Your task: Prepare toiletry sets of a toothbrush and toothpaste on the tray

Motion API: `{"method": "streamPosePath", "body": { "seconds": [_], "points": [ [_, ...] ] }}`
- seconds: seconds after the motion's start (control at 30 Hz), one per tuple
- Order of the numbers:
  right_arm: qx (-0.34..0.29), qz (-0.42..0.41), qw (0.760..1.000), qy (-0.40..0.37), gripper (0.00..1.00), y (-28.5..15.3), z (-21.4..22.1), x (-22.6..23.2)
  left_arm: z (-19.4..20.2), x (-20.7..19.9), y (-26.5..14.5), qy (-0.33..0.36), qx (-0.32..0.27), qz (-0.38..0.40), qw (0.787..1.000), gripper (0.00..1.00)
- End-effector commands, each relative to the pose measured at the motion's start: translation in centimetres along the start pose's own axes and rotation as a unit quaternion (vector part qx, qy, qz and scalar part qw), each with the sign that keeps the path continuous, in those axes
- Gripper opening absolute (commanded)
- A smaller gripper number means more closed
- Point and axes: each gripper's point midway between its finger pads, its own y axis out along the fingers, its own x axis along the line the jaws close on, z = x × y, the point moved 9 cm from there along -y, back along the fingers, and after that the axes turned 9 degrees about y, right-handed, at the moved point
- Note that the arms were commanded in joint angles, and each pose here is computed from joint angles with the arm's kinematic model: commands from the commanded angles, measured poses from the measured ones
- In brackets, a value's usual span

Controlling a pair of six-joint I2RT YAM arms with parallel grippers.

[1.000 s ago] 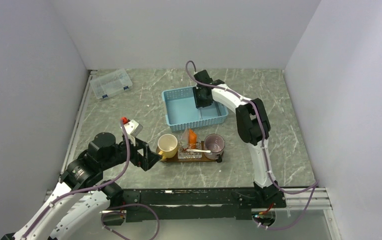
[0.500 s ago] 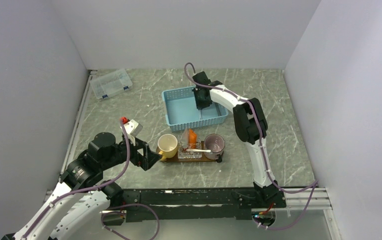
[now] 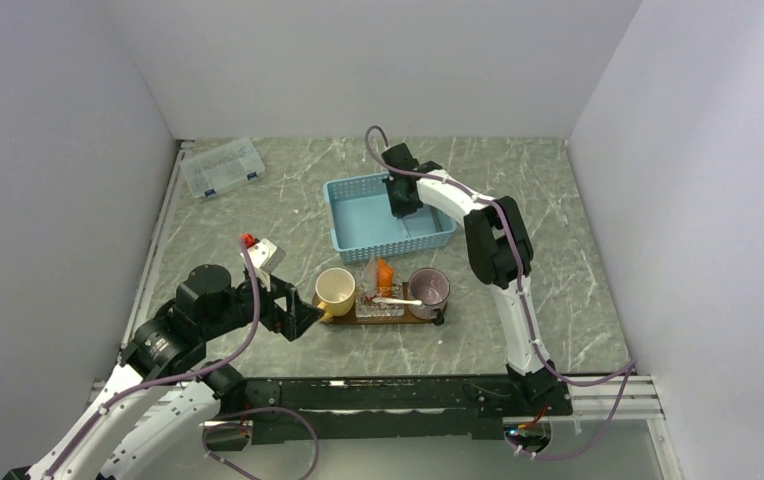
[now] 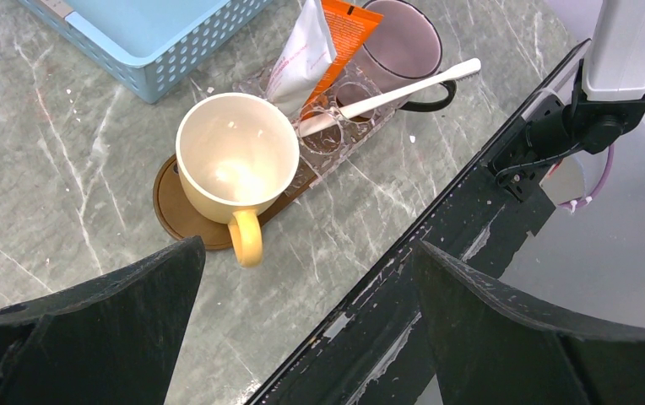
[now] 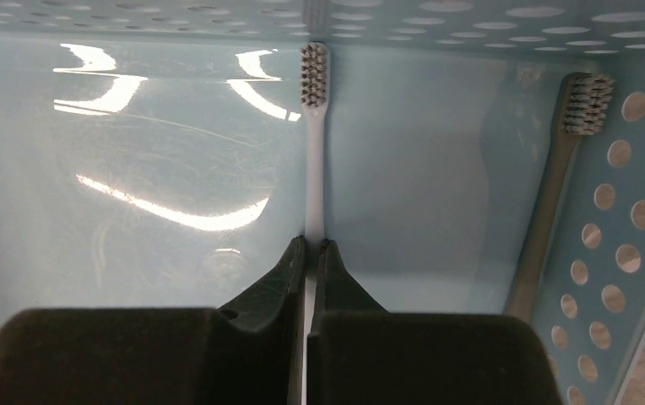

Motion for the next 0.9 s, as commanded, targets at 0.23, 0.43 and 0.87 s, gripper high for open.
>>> {"method": "streamPosePath", "body": {
  "seconds": [0.23, 0.43, 0.87],
  "points": [
    [-0.095, -0.038, 0.995, -0.007, 0.0, -8.2, -3.7, 0.3, -0.6, 0.1, 0.2, 0.003, -0.02, -0.002, 1.0, 0.99],
    [-0.139, -0.075, 0.987, 0.001, 0.0, -12.8, -4.5, 0.5, -0.8, 0.1, 0.0, 0.002, -0.026, -0.008, 1.0, 0.99],
    [-0.205, -0.26, 0.943, -0.046, 0.0, -24.7, -1.2, 1.2, -5.1, -1.0, -1.0, 0.017, -0.064, 0.017, 0.998, 0.99]
  ]
}}
